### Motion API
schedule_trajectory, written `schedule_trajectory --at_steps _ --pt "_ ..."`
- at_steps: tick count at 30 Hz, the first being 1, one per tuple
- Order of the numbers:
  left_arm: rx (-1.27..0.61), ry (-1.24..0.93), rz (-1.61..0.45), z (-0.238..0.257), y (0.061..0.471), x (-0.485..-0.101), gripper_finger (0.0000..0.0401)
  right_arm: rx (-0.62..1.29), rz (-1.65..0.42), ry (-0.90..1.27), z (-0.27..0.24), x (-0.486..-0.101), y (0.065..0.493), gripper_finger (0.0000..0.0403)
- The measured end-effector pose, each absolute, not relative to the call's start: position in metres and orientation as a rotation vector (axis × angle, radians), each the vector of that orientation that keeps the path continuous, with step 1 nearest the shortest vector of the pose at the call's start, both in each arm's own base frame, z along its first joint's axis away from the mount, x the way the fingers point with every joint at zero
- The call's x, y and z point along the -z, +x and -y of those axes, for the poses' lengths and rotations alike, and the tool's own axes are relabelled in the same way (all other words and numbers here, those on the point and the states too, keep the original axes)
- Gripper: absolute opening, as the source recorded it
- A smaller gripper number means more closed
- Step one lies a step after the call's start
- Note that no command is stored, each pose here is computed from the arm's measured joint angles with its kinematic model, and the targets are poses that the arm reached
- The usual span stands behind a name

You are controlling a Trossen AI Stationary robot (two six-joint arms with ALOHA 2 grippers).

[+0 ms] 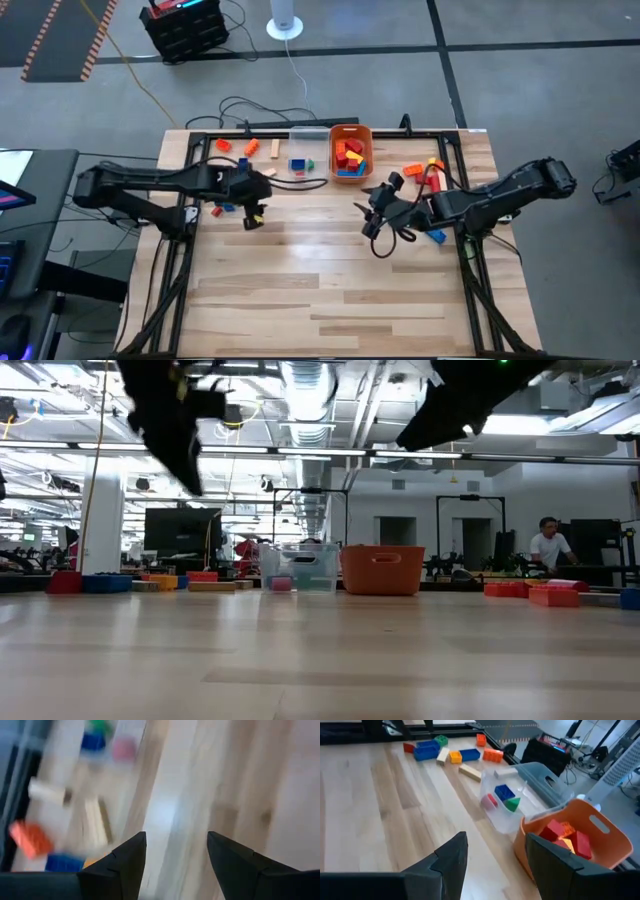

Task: Sort blocks by size
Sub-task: Put the yellow square game piece into the clear bin

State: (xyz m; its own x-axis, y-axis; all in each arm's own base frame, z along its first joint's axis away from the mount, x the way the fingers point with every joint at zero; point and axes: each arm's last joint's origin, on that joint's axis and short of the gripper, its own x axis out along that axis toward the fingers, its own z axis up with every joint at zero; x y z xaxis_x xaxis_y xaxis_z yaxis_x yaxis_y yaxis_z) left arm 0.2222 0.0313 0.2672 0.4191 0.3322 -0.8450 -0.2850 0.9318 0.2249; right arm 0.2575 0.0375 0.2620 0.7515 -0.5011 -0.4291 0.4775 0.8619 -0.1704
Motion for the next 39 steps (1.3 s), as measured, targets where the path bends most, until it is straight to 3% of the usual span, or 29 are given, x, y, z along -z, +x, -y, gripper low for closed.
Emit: schedule_trajectory --at_steps 7,16,22,32,39 --pt "-0.566 -0.005 -1.344 -0.075 0.219 -0.231 0.0206 0.459 -0.462 -0.083 -0.04 -0.26 0.269 0.0226" --pt "-0.82 -0.265 -1.423 -0.142 0.203 -0.205 0.0206 0.461 -0.531 -0.121 -0.04 -0.241 0.28 0.0226" --pt "-0.838 -0.407 -1.327 -0.166 0.19 -0.208 0.0206 0.455 -0.524 -0.132 -0.041 -0.242 0.28 0.0226" --pt "-0.861 -0.503 -1.322 -0.172 0.172 -0.179 0.0207 0.434 -0.49 -0.132 -0.041 -0.245 0.283 0.0226" --pt "-0.688 -0.554 -1.213 -0.168 0.18 -0.169 0.0207 0.429 -0.471 -0.14 -0.042 -0.247 0.284 0.0226"
